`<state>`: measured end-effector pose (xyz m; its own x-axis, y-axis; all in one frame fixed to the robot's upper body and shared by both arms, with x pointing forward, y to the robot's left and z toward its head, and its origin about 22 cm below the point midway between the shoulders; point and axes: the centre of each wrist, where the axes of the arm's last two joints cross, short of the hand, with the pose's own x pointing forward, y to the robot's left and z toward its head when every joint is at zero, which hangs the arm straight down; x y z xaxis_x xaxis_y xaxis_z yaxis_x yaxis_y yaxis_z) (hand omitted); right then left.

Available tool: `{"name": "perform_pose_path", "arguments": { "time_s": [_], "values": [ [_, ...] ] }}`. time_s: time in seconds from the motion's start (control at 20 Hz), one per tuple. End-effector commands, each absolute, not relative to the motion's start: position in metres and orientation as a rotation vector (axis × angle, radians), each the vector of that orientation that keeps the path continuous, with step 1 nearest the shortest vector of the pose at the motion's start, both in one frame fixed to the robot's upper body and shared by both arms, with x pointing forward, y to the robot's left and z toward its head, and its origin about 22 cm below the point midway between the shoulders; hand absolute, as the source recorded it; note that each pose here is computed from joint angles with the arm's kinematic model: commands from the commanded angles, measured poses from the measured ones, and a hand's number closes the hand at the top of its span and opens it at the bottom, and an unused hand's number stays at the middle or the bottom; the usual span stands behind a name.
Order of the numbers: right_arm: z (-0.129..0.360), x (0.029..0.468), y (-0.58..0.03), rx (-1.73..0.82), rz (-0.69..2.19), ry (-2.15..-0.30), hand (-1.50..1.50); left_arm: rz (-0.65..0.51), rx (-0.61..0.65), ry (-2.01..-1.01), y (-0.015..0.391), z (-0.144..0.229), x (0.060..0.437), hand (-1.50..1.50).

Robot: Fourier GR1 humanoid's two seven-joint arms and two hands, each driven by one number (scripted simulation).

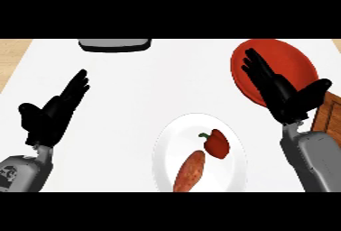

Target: Pick the sweet potato from the plate and place it in the bowl

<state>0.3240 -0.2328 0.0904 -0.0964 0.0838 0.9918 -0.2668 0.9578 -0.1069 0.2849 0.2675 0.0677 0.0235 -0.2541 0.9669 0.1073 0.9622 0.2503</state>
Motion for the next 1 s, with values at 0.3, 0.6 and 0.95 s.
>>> {"name": "perform_pose_path", "arguments": {
  "time_s": [0.3, 0.6, 0.95],
  "values": [
    [0.046, 0.275, -0.330, -0.259, 0.255, -1.671, 1.50, -0.159, 0.393, -1.611, 0.295, 0.080, 0.284, 0.00],
    [-0.033, 0.182, -0.292, 0.146, -0.073, -1.945, -1.50, -0.139, 0.422, -1.636, 0.291, 0.071, 0.278, 0.00],
    [0.010, 0.166, -0.308, -0.025, 0.408, -1.879, -1.50, -0.150, 0.399, -1.649, 0.273, 0.083, 0.280, 0.00]
  ]
}}
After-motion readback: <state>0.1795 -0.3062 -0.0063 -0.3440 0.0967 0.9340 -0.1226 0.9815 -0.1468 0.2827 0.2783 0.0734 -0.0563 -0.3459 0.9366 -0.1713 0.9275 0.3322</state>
